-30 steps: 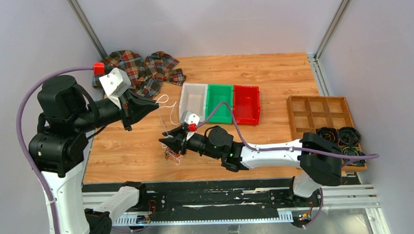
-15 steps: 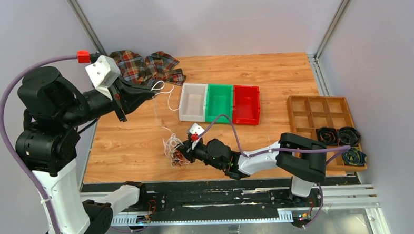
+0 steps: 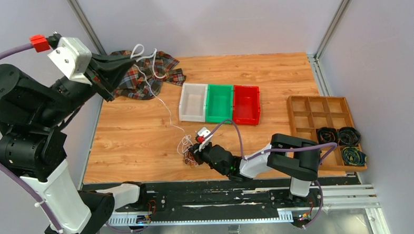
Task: Untangle the cables
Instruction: Untie the cable.
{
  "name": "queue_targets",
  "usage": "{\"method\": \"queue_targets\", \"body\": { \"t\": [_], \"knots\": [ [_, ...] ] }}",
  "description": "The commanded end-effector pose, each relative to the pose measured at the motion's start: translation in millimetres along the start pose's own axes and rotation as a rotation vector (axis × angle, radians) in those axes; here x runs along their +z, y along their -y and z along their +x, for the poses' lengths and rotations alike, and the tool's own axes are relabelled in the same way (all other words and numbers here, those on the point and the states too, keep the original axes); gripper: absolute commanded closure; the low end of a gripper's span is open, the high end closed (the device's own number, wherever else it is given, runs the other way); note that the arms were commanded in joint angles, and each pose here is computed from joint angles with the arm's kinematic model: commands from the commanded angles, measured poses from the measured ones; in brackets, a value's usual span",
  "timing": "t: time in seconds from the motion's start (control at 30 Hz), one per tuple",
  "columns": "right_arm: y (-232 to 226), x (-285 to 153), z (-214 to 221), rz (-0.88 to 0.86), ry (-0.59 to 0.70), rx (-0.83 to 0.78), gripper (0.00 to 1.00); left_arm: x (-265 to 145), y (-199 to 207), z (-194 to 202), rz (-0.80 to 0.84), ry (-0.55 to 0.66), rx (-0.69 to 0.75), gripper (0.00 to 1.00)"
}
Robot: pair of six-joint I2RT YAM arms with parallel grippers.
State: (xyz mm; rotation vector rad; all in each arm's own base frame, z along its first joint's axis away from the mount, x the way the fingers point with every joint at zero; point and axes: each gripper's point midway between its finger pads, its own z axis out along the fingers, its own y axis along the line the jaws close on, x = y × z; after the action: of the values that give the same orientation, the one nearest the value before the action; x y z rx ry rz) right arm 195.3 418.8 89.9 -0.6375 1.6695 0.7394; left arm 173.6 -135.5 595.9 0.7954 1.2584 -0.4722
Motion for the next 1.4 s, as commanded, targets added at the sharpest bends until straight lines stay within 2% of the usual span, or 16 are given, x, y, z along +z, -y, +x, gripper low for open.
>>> {"method": "queue_targets", "body": {
  "t": [0.0, 0.13, 0.3, 0.47, 0.63, 0.7, 0.8, 0.97, 1.07, 1.27, 1.33, 1.37],
  "knots": [
    [13.5, -5.3, 1.5, 0.078, 0.01, 0.024, 0.83, -4.3, -43.5, -52.2, -0.228, 0.167, 0.108, 1.0],
    [14.2, -6.2, 8.1, 0.08, -0.002, 0.032, 0.75, -17.1, -63.7, -92.7, -0.36, 0.308, 0.154, 1.0],
    [21.5, -9.2, 11.4, 0.116, 0.01, 0.067, 0.65, -32.8, -97.0, -112.8, -0.56, 0.4, 0.143, 1.0],
    [16.1, -14.5, -7.4, 0.087, 0.054, 0.094, 0.52, -17.7, -88.0, -96.2, -0.477, 0.362, 0.103, 1.0],
    [15.5, -22.8, -31.2, 0.082, 0.061, 0.056, 0.43, -40.3, -104.0, -128.7, -0.61, 0.505, 0.124, 0.99],
    [5.9, -28.7, -42.8, 0.021, 0.064, 0.038, 0.34, -37.7, -97.8, -136.7, -0.569, 0.526, 0.127, 0.99],
    [-1.6, -38.1, -70.3, -0.027, 0.108, 0.021, 0.29, -28.8, -82.7, -129.3, -0.474, 0.485, 0.09, 1.0],
    [-33.7, -35.8, -124.9, -0.163, 0.171, -0.043, 0.26, -12.4, -58.7, -98.3, -0.33, 0.407, 0.002, 0.99],
    [-50.8, -26.2, -138.6, -0.233, 0.173, -0.083, 0.26, -10.4, -53.8, -88.7, -0.308, 0.374, -0.022, 1.0],
    [-63.1, -0.4, -121.0, -0.348, 0.084, -0.11, 0.28, -16.2, -48.5, -78.1, -0.309, 0.334, 0.022, 1.0],
    [-60.5, 6.8, -112.8, -0.356, 0.051, -0.114, 0.34, -17.5, -48.4, -74.8, -0.314, 0.319, 0.032, 0.99],
    [-57.0, 9.1, -108.5, -0.347, 0.038, -0.121, 0.41, -18.6, -47.8, -74.3, -0.315, 0.315, 0.036, 1.0]
  ]
}}
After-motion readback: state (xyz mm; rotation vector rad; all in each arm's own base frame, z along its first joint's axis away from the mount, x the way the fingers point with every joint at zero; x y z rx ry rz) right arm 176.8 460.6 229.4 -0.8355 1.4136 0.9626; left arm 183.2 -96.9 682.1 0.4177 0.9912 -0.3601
